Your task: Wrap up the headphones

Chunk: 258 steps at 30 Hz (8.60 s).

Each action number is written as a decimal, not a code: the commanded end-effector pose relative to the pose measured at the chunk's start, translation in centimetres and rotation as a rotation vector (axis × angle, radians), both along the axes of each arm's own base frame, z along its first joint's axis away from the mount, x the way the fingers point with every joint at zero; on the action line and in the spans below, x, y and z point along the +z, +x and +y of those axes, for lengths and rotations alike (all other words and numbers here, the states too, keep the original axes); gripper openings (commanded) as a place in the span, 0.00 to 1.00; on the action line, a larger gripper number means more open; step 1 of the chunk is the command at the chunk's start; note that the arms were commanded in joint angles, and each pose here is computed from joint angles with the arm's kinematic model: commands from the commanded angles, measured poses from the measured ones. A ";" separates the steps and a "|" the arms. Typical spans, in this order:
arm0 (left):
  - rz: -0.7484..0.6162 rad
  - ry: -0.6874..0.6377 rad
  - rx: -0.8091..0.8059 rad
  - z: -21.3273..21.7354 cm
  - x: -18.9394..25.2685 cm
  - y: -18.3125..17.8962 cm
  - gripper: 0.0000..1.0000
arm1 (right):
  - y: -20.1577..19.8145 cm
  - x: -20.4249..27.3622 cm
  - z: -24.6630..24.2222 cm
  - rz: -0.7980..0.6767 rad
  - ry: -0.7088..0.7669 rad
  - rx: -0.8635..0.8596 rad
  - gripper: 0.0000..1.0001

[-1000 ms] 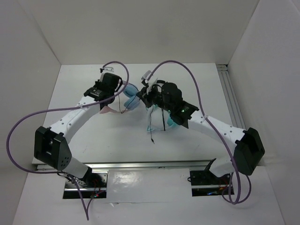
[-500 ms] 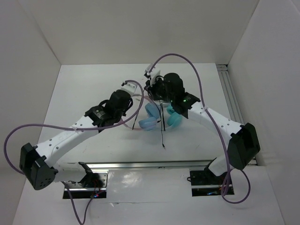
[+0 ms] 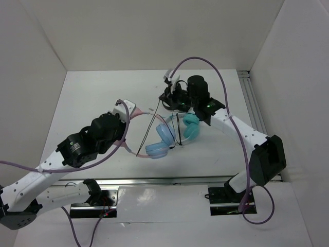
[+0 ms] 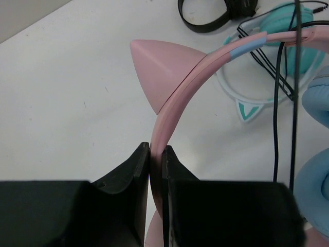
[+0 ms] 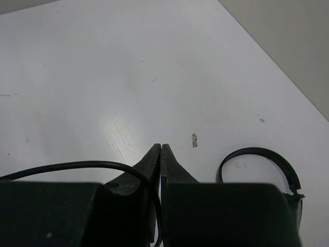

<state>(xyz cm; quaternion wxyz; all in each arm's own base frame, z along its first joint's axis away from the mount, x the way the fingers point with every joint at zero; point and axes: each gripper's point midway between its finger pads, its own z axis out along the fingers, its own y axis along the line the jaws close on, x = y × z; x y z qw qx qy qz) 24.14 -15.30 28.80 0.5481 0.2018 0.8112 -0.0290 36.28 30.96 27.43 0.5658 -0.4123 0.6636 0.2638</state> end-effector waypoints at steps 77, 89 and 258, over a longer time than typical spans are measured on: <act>-0.187 -0.453 0.548 10.8 14.7 -3.1 0.00 | -9.1 -16.3 13.3 0.431 0.350 0.301 0.00; -0.096 -0.327 0.593 6.7 10.3 9.2 0.00 | -12.0 -14.8 8.4 0.440 0.259 -0.026 0.00; 0.363 -0.115 0.134 2.4 -6.9 1.3 0.00 | -2.4 -6.4 -1.5 -0.138 -0.277 -0.418 1.00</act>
